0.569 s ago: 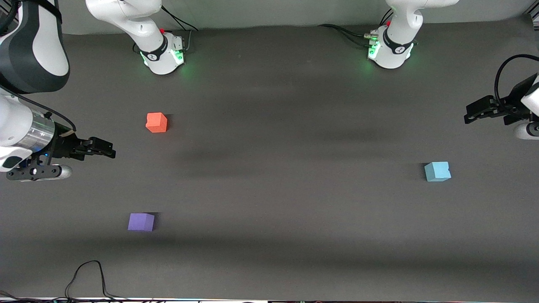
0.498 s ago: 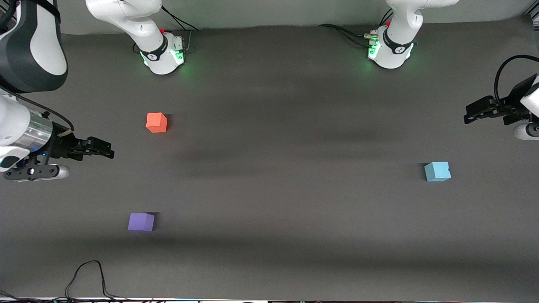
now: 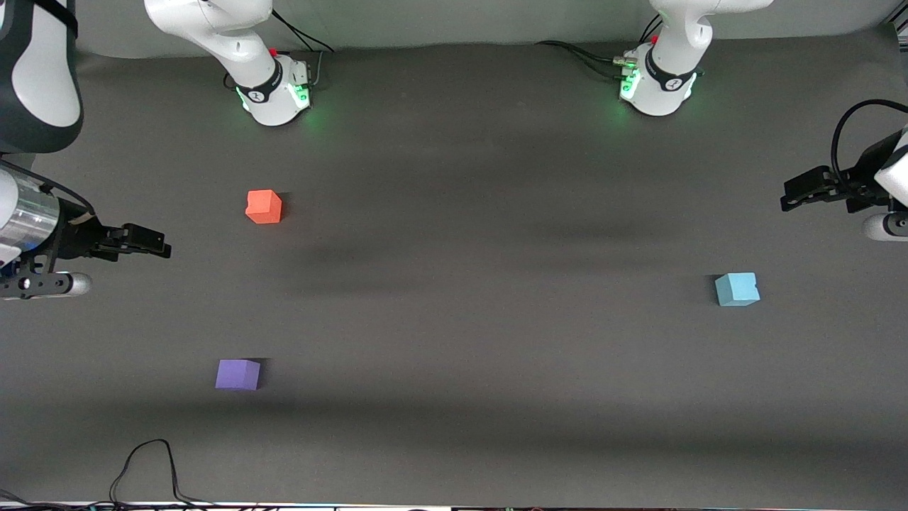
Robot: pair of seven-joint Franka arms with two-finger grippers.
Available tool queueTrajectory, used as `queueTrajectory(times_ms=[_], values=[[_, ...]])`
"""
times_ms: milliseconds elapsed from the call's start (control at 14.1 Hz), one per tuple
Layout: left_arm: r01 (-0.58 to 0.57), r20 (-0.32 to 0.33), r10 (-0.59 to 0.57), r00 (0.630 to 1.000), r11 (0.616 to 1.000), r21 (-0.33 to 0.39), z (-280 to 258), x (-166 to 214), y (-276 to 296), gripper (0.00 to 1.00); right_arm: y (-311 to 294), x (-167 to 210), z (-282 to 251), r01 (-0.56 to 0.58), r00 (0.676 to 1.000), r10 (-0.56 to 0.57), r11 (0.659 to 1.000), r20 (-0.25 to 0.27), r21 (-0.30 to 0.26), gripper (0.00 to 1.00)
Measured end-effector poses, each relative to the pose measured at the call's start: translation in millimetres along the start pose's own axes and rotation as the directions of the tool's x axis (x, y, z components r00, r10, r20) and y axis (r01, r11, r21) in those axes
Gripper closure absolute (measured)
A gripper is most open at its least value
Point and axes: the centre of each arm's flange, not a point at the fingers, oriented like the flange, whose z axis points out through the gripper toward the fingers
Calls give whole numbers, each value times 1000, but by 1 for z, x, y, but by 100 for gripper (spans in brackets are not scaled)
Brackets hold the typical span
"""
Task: Place blue block between orange and purple blocks
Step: 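Move the left gripper toward the light-blue cube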
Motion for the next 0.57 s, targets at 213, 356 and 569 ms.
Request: queueTrajectory(times_ms=[213, 356, 569], values=[[-7, 20, 7, 1000, 1000, 7, 9, -3, -40, 0, 1, 0, -1, 1, 1000, -1, 1000, 0, 0, 0], [21, 21, -21, 1000, 1000, -1, 9, -10, -79, 0, 0, -4, -3, 2, 1000, -2, 1000, 7, 1, 0], [29, 23, -30, 999, 999, 23, 11, -13, -93, 0, -3, -15, -19, 9, 1000, -9, 1000, -3, 5, 0]])
